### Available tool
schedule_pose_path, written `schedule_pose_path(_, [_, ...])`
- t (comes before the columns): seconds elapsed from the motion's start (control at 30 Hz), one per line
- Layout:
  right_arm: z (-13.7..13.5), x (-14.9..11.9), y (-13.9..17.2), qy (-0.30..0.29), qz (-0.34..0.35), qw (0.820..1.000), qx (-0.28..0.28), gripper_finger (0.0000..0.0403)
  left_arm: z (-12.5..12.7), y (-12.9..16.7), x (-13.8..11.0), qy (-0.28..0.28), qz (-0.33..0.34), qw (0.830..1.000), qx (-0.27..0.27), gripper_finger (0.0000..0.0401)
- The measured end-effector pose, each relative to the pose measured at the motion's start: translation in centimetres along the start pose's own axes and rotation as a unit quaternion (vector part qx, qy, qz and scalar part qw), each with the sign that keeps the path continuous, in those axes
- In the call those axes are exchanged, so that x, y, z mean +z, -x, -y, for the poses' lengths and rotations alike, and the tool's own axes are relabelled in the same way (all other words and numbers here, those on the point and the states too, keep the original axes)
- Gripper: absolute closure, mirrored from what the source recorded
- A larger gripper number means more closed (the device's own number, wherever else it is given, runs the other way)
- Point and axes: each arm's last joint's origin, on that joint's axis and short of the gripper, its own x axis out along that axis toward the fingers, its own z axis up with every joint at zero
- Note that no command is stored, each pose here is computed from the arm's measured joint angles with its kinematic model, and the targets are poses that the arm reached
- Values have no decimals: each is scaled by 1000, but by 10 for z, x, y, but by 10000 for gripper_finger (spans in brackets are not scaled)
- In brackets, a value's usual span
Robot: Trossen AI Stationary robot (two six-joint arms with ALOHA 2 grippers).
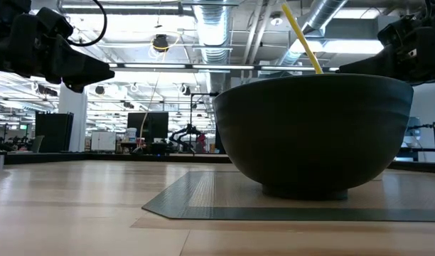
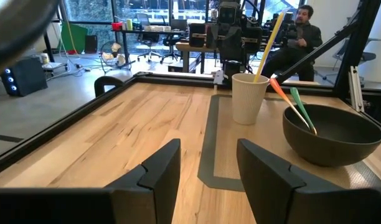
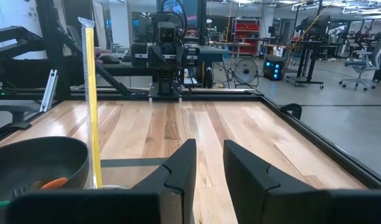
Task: Pick & Place Utensil
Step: Return to Home Position
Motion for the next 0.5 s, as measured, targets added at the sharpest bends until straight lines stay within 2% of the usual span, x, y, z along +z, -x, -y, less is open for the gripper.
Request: schedule_pose_path(0.5, [0, 0, 0, 0, 0, 1000, 0, 329, 0, 0, 1, 1, 3, 1000, 0, 242])
